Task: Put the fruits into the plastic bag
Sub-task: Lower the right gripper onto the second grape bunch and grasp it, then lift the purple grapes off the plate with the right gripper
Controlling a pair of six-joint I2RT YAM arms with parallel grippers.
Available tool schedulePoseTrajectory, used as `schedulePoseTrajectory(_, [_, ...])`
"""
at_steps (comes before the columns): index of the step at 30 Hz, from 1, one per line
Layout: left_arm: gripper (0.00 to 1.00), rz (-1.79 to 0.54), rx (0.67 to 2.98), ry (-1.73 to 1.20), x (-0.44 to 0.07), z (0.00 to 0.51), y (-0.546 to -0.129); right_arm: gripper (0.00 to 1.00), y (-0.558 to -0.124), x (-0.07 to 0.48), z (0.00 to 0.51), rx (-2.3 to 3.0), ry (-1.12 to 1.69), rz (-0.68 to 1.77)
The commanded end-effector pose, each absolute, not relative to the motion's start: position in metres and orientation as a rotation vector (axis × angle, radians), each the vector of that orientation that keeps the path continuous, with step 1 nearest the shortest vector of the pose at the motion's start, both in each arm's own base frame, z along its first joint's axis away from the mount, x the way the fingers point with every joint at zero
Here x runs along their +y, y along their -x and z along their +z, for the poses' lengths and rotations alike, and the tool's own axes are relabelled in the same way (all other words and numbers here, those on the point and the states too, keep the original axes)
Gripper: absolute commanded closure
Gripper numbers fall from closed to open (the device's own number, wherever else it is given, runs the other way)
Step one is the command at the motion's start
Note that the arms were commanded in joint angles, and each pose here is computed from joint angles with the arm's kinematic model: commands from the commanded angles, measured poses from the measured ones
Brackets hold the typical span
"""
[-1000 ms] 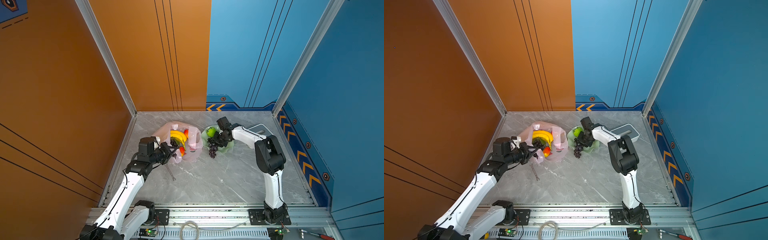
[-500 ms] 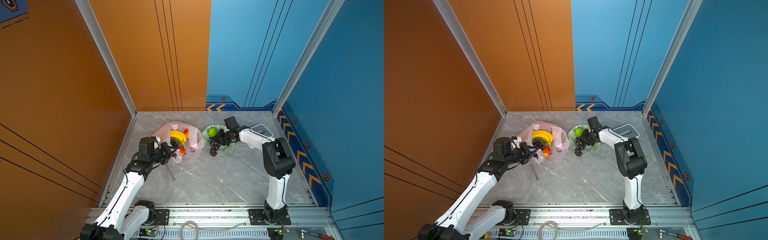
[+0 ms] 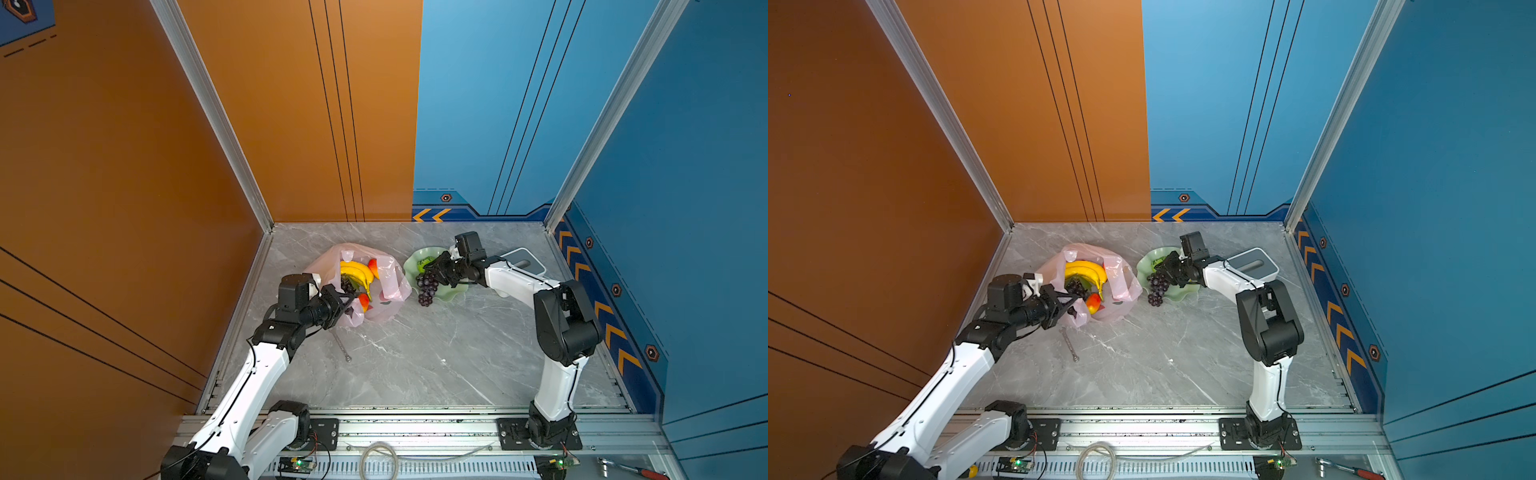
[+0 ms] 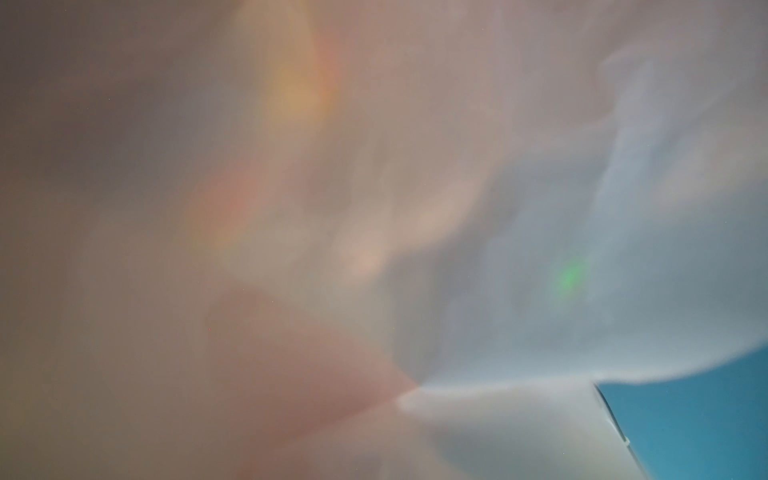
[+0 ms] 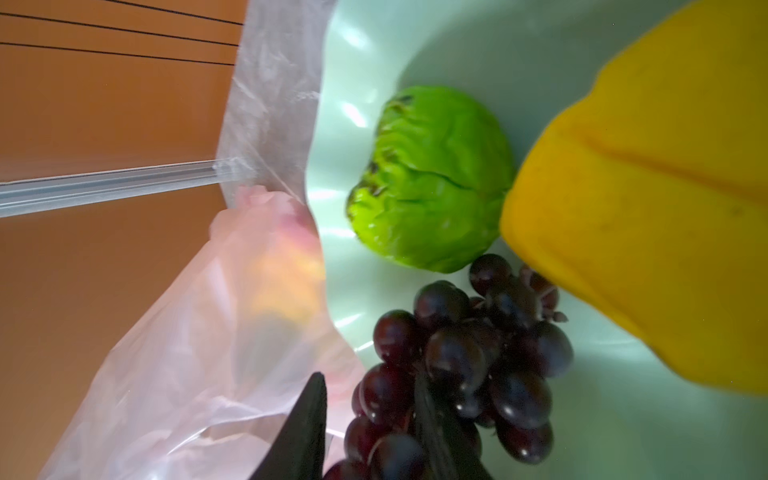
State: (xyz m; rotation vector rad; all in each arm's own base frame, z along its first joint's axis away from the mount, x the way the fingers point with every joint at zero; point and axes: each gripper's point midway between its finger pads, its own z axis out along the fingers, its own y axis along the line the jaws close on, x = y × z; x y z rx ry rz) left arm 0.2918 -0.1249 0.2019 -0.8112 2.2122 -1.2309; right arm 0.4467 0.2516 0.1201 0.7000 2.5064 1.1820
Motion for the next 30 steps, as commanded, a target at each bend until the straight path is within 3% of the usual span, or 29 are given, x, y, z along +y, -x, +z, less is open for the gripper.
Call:
schedulePoseTrajectory(1, [1.00, -1.228, 2.198, 0.775, -0.124, 0.210, -0.294, 0.67, -0.453, 0.245, 0.143, 2.423, -0.697, 1.240])
schedulePoseTrajectory(11, [1.00, -1.217, 2.216, 0.775, -0.123, 0.208, -0.292, 0.73, -0.463, 0.233, 0.151, 2.313, -0.711, 1.282])
schedulePoseTrajectory(17, [1.00, -1.206, 2.217, 0.783, -0.121, 0.206, -0.290, 0.82, -0.464, 0.233, 0.164, 2.260, -0.683, 1.319])
schedulePoseTrajectory(30, [1.00, -1.200, 2.216, 0.790, -0.120, 0.204, -0.288, 0.82, -0.460, 0.225, 0.208, 2.170, -0.632, 1.351])
